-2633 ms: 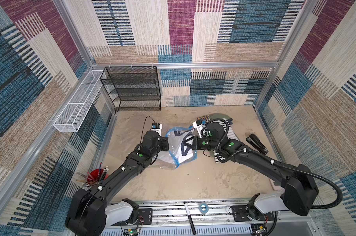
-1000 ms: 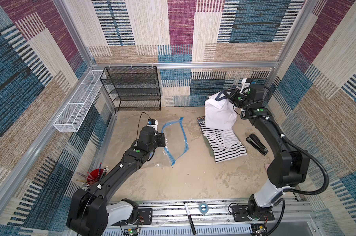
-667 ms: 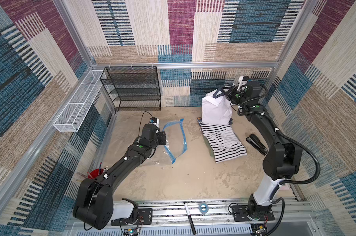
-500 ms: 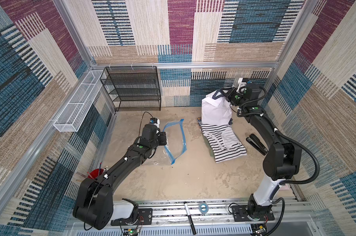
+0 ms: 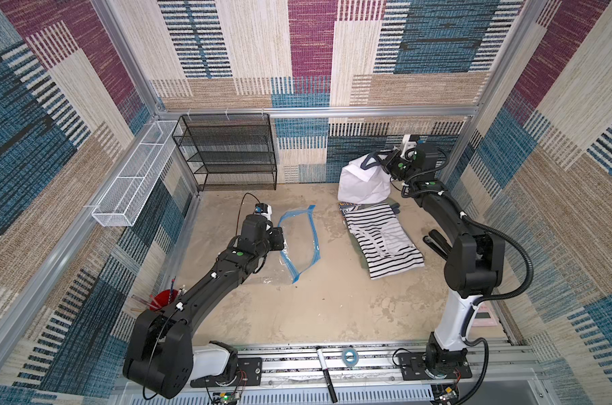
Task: Take the tank top out of the vacuum bag
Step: Place the tank top on the tank top, then adjust the tank top.
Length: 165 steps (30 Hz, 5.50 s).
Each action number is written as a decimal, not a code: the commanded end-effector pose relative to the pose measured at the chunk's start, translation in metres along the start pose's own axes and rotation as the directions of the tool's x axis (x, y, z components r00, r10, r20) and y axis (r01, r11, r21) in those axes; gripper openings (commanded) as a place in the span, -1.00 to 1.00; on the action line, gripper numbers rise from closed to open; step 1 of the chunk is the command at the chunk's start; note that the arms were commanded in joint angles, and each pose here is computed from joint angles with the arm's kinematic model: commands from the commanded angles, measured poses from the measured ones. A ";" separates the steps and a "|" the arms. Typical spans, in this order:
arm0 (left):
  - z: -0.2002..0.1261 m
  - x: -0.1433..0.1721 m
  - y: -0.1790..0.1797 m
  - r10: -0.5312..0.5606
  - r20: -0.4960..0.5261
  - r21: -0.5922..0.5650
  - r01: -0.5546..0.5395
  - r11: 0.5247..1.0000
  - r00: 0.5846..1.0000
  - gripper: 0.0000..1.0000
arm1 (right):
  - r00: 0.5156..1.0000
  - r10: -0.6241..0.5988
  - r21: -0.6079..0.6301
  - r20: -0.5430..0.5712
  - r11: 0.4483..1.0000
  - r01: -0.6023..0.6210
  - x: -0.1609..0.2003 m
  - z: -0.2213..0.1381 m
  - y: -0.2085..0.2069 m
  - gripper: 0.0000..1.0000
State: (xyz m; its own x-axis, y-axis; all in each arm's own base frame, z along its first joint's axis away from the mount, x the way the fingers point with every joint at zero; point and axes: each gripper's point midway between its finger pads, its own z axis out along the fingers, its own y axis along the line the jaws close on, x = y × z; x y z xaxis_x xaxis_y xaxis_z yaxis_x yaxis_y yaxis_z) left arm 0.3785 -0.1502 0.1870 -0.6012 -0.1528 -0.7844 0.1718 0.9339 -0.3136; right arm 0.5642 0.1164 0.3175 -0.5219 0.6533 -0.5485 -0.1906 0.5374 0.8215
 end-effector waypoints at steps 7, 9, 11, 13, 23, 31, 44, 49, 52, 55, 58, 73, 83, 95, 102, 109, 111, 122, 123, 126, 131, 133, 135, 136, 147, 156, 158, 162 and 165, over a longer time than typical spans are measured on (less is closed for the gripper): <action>-0.007 -0.002 -0.009 -0.025 0.028 0.061 0.024 0.998 0.999 -1.00 | 0.999 0.031 0.042 -0.010 0.999 -0.031 0.052 -0.057 -0.019 -1.00; -0.008 -0.001 -0.009 -0.027 0.027 0.065 0.025 0.998 0.999 -1.00 | 0.999 0.043 0.088 -0.014 0.995 -0.042 0.066 -0.069 -0.032 -1.00; -0.010 0.000 -0.010 -0.027 0.027 0.069 0.025 0.997 0.999 -1.00 | 0.998 0.056 0.138 -0.014 0.989 -0.054 0.077 -0.079 -0.046 -1.00; -0.012 0.000 -0.010 -0.027 0.028 0.071 0.025 0.997 0.999 -1.00 | 0.997 0.070 0.178 -0.012 0.982 -0.066 0.087 -0.089 -0.058 -1.00; -0.020 -0.002 -0.010 -0.019 0.038 0.070 0.017 0.997 0.999 -1.00 | 0.984 0.179 0.387 -0.009 0.908 -0.162 0.103 -0.119 -0.084 -1.00; -0.027 0.001 -0.008 -0.017 0.038 0.063 0.015 0.998 0.999 -1.00 | 0.941 0.318 0.493 -0.114 0.841 -0.224 0.131 -0.124 -0.096 -1.00; -0.029 0.009 -0.009 -0.039 0.036 0.089 0.036 0.995 0.999 -1.00 | 0.884 0.451 0.571 -0.124 0.761 -0.308 0.174 -0.158 -0.105 -1.00; -0.033 0.012 -0.007 -0.043 0.043 0.086 0.039 0.996 0.998 -1.00 | 0.889 0.441 0.588 -0.125 0.754 -0.292 0.185 -0.170 -0.107 -1.00; -0.034 0.013 -0.007 -0.046 0.043 0.089 0.042 0.995 0.998 -1.00 | 0.891 0.434 0.596 -0.135 0.754 -0.277 0.194 -0.175 -0.113 -1.00; -0.035 0.015 -0.007 -0.049 0.040 0.090 0.045 0.995 0.998 -1.00 | 0.899 0.412 0.625 -0.146 0.743 -0.239 0.202 -0.182 -0.121 -1.00; -0.036 0.015 -0.007 -0.055 0.044 0.094 0.051 0.994 0.998 -1.00 | 0.929 0.347 0.663 -0.125 0.726 -0.182 0.201 -0.191 -0.135 -0.65; -0.040 0.020 -0.006 -0.052 0.033 0.090 0.049 0.995 0.998 -1.00 | 0.996 0.028 0.799 -0.087 0.600 0.053 0.142 -0.246 -0.125 0.26; -0.039 0.025 -0.008 -0.057 0.020 0.108 0.055 0.993 0.998 -1.00 | 0.970 0.241 0.678 -0.038 0.719 -0.152 0.170 -0.258 -0.170 -0.03; -0.038 0.027 -0.006 -0.048 0.012 0.098 0.047 0.994 0.999 -1.00 | 0.971 0.234 0.675 -0.045 0.723 -0.143 0.166 -0.243 -0.200 -0.28; -0.042 0.026 -0.002 -0.036 0.015 0.075 0.035 0.997 0.999 -1.00 | 0.981 0.186 0.714 -0.047 0.694 -0.097 0.156 -0.240 -0.214 -0.28; -0.042 0.023 -0.003 -0.033 0.017 0.073 0.031 0.997 0.999 -1.00 | 0.982 0.174 0.727 -0.074 0.683 -0.066 0.161 -0.238 -0.227 -0.29; -0.042 0.023 -0.003 -0.033 0.016 0.070 0.032 0.997 0.999 -1.00 | 0.981 0.176 0.717 -0.082 0.694 -0.065 0.163 -0.235 -0.228 -0.34; -0.041 0.023 -0.002 -0.030 0.010 0.066 0.029 0.997 0.999 -1.00 | 0.978 0.176 0.692 -0.115 0.721 -0.048 0.171 -0.229 -0.232 -0.47; -0.040 0.024 -0.002 -0.033 0.008 0.067 0.032 0.997 0.999 -1.00 | 0.977 0.178 0.684 -0.120 0.727 -0.049 0.173 -0.227 -0.232 -0.52; -0.040 0.025 -0.003 -0.034 0.005 0.072 0.033 0.997 0.999 -1.00 | 0.976 0.179 0.673 -0.125 0.738 -0.049 0.174 -0.225 -0.232 -0.62; -0.043 0.024 -0.002 -0.027 0.009 0.063 0.026 0.998 1.000 -1.00 | 0.975 0.176 0.671 -0.134 0.740 -0.042 0.175 -0.224 -0.234 -0.85; -0.043 0.024 -0.001 -0.026 0.010 0.058 0.025 0.998 1.000 -1.00 | 0.976 0.170 0.665 -0.136 0.746 -0.037 0.174 -0.223 -0.232 -0.98; -0.044 0.024 0.000 -0.023 0.010 0.057 0.022 0.998 1.000 -1.00 | 0.978 0.157 0.657 -0.135 0.754 -0.030 0.171 -0.222 -0.229 -1.00; -0.044 0.025 0.000 -0.023 0.008 0.056 0.022 0.998 1.000 -1.00 | 0.981 0.147 0.655 -0.130 0.755 -0.026 0.168 -0.222 -0.227 -1.00; -0.046 0.025 0.000 -0.026 0.013 0.057 0.025 0.998 1.000 -1.00 | 0.982 0.116 0.716 -0.150 0.698 0.027 0.165 -0.233 -0.237 -0.55; -0.045 0.025 0.000 -0.023 0.010 0.055 0.022 0.998 1.000 -1.00 | 0.972 0.125 0.678 -0.201 0.734 0.046 0.176 -0.222 -0.243 -0.45; -0.045 0.024 0.001 -0.023 0.012 0.051 0.022 0.998 1.000 -1.00 | 0.966 0.128 0.633 -0.223 0.773 0.044 0.180 -0.214 -0.237 -0.41; -0.044 0.024 -0.001 -0.029 0.010 0.059 0.028 0.998 1.000 -1.00 | 0.961 0.123 0.587 -0.248 0.808 0.048 0.183 -0.209 -0.230 -0.38; -0.044 0.024 -0.002 -0.031 0.010 0.064 0.030 0.997 0.999 -1.00 | 0.959 0.119 0.573 -0.259 0.818 0.053 0.185 -0.208 -0.227 -0.71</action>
State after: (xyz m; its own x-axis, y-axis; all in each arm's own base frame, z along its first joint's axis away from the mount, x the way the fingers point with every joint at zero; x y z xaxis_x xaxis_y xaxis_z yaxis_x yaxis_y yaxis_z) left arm 0.3270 -0.1414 0.1860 -0.6154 -0.1935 -0.7641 0.1916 0.9036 -0.3831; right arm 0.3330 -0.0044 0.0549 -0.7281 0.5777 -0.3689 0.3555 0.7784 0.5174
